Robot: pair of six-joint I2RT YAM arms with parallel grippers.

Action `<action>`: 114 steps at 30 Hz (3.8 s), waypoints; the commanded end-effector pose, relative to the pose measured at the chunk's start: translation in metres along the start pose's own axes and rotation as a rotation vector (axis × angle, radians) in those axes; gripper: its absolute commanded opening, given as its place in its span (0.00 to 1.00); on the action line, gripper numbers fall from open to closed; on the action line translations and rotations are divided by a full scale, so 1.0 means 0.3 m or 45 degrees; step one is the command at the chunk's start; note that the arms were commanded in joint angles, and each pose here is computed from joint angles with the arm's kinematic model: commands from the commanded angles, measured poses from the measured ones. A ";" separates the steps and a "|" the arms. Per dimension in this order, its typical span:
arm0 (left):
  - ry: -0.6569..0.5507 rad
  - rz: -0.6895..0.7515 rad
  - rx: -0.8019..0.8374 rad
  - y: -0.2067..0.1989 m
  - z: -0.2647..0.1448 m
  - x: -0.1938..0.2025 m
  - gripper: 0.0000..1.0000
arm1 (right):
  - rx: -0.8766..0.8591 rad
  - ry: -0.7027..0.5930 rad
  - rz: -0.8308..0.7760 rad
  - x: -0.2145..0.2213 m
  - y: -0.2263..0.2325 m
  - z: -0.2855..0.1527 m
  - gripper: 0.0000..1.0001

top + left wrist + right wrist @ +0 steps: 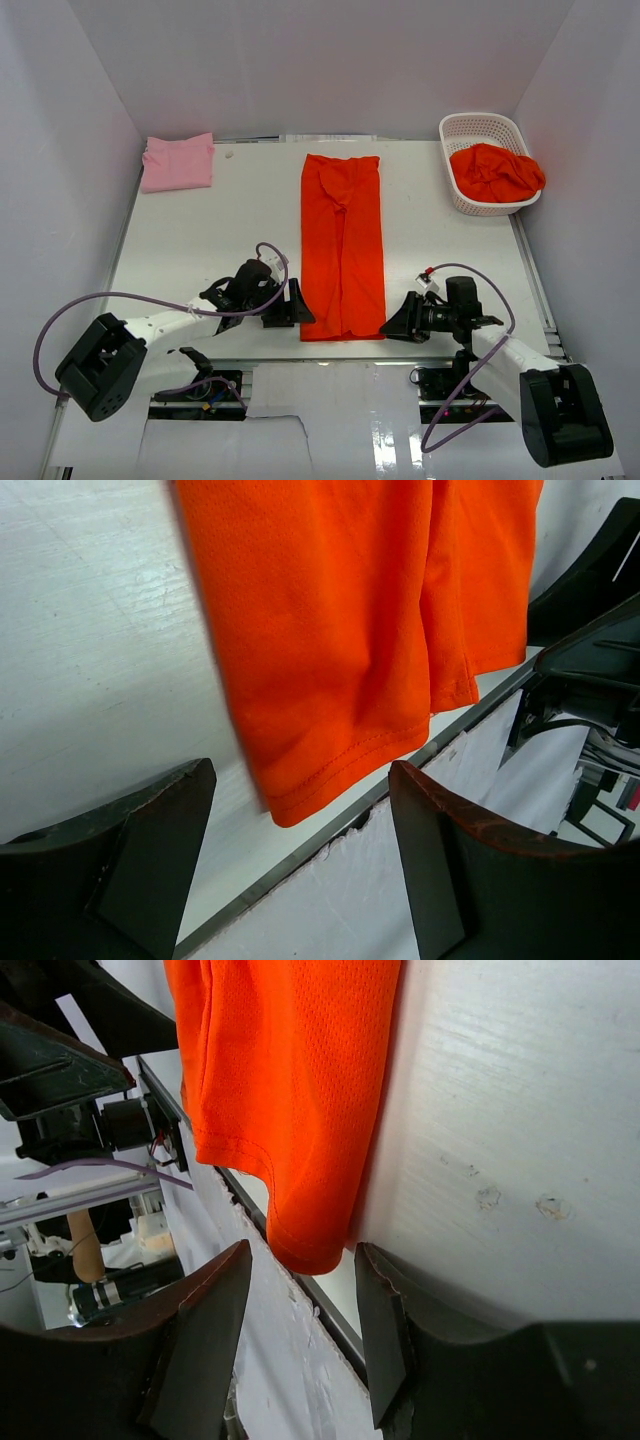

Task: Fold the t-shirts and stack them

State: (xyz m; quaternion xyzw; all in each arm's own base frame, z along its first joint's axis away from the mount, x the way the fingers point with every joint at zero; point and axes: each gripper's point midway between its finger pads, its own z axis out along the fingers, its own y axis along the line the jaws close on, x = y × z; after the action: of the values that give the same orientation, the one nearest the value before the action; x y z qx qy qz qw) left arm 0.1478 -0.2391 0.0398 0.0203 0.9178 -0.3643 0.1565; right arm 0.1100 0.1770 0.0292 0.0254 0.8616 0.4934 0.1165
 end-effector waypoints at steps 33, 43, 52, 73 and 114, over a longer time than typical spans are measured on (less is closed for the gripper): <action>0.123 -0.103 -0.115 0.120 0.014 0.121 0.63 | 0.101 0.047 -0.038 0.017 -0.062 0.045 0.25; 0.139 -0.134 -0.185 0.153 -0.028 0.155 0.70 | 0.103 0.057 -0.042 0.014 -0.060 0.052 0.25; 0.189 -0.110 -0.213 0.172 0.023 0.151 0.66 | 0.097 0.077 -0.049 0.020 -0.057 0.056 0.15; 0.234 -0.154 -0.203 0.181 0.002 0.198 0.39 | 0.074 0.110 -0.073 0.027 -0.045 0.062 0.08; 0.221 -0.042 -0.084 -0.091 -0.053 -0.013 0.00 | -0.024 0.135 -0.211 -0.083 0.217 -0.013 0.08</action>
State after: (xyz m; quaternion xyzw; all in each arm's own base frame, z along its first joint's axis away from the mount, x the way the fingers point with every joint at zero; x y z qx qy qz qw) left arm 0.1329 -0.2434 0.0580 0.0219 0.9412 -0.3329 0.0541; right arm 0.1211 0.1967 0.0738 -0.0492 0.8718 0.4770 0.1006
